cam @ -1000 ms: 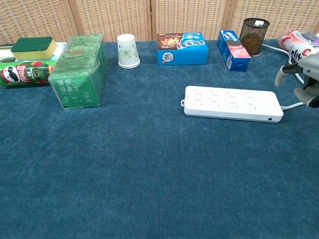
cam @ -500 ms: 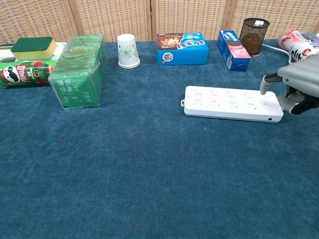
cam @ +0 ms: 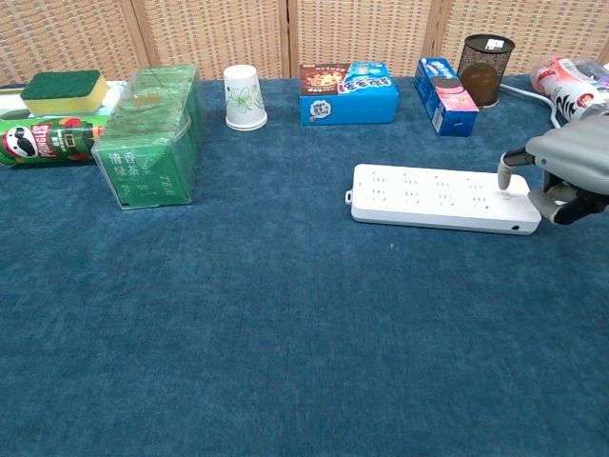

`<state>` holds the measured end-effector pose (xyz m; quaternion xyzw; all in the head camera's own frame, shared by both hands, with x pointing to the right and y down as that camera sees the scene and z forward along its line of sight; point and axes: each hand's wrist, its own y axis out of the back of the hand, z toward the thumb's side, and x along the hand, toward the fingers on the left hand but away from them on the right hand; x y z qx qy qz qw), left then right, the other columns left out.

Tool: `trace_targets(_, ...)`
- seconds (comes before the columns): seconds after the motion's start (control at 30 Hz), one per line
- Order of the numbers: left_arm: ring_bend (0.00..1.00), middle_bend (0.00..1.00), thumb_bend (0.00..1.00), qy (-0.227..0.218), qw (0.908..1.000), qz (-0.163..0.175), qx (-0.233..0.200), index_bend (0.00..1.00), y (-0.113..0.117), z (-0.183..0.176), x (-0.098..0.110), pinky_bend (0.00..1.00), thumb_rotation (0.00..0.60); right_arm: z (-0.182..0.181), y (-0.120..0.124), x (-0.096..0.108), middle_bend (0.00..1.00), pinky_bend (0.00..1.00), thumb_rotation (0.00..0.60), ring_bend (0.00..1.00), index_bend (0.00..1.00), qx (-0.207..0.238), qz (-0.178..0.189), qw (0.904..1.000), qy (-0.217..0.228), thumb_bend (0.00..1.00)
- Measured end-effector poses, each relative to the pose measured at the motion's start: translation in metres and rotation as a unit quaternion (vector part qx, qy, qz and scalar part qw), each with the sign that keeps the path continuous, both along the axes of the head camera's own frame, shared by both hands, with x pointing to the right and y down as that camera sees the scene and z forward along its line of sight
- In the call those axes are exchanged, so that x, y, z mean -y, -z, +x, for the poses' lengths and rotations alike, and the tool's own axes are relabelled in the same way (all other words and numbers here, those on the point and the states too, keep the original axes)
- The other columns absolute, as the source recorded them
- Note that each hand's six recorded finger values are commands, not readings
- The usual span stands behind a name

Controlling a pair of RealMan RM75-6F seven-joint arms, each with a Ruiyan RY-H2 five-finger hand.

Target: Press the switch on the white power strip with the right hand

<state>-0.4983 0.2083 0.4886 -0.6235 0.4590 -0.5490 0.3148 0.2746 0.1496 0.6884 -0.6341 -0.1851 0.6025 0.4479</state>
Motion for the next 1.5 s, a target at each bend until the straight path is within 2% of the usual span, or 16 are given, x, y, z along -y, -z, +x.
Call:
trace_targets(0.87,0.0,0.0,0.11,0.003,1.0,0.0,0.0,0.0,0.0,-0.002,0.001,0.0,0.6,-0.001,-0.014,0.0,0.96,1.0,0.6,1.0,0.34,-0.033,-0.009,0.9994,0.001,0.68)
trace_targets(1.5,0.0,0.0,0.11,0.005,1.0,0.002,-0.004,0.0,0.002,-0.003,0.001,0.0,0.6,-0.004,-0.015,-0.005,0.96,1.0,0.6,1.0,0.35,-0.039,-0.01,0.9991,0.01,0.68)
